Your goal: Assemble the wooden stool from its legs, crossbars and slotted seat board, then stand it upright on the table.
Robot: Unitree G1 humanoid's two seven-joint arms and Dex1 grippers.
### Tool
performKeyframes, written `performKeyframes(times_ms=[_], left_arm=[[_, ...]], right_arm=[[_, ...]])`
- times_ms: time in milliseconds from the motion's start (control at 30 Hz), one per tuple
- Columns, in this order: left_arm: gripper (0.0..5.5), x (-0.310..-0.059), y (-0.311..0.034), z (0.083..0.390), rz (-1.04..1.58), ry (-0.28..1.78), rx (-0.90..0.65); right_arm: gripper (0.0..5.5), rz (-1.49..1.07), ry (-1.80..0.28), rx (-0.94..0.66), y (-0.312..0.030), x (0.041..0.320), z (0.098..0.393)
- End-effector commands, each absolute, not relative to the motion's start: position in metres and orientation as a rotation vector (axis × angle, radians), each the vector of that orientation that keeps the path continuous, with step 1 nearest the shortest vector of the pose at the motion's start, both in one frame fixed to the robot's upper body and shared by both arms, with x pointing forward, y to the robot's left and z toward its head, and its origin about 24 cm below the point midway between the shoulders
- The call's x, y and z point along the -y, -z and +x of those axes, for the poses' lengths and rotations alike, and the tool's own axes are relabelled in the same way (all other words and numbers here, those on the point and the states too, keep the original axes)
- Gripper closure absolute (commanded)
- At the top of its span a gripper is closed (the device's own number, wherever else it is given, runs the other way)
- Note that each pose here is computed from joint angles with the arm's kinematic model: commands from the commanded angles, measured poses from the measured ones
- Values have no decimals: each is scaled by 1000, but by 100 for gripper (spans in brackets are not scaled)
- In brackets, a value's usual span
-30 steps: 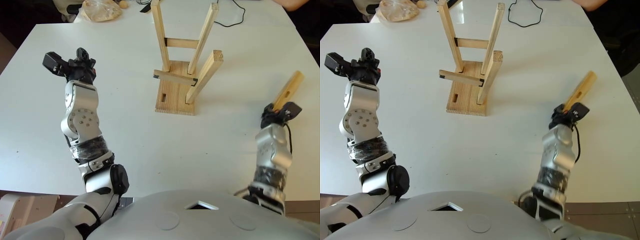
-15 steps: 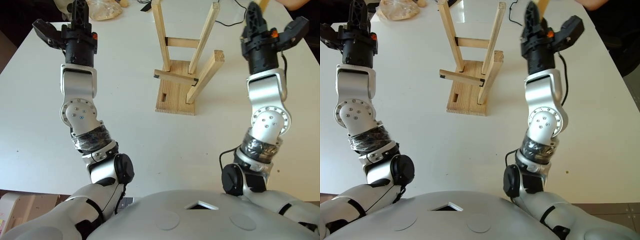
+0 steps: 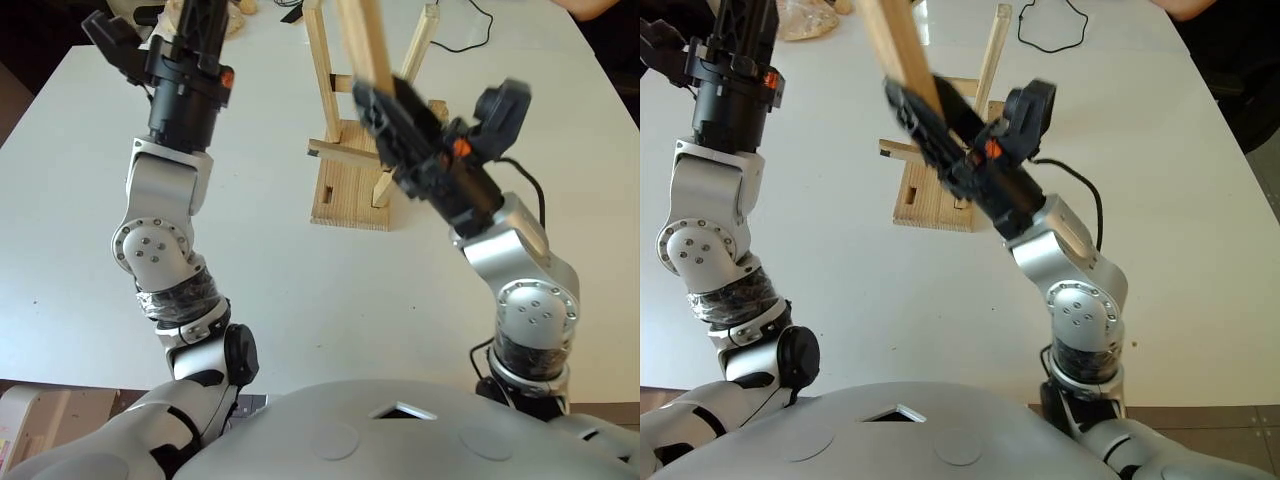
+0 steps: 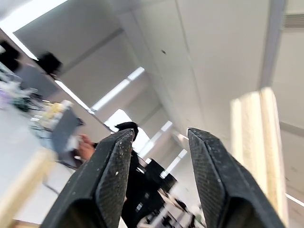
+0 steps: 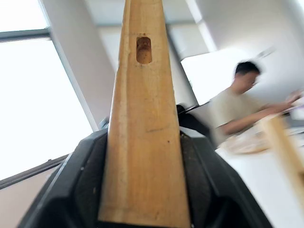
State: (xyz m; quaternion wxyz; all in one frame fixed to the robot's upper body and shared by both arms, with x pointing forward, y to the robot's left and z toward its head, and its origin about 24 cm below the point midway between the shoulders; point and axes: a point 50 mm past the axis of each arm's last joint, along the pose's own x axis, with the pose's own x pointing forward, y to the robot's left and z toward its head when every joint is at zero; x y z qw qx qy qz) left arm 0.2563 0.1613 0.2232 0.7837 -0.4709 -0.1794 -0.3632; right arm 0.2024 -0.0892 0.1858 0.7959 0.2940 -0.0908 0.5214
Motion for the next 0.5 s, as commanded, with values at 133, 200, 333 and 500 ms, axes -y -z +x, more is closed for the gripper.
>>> performKeyframes(times_ms=[133,200,333,500], left_arm=[[297,-169,-231,235,-1135,1064,291],[266,-165,-230,230,-1162,1138,207],[228,-149,-220,223,-1166,1241,79],[228,-142,-220,221,-1115,1300,16]], right_arm=[[344,715,-1265,132,-192,128,207],[344,754,-1305,109,-194,131,205],[344,785,-1367,17,-188,127,198],[344,755,-1395,-85,-175,126,191]])
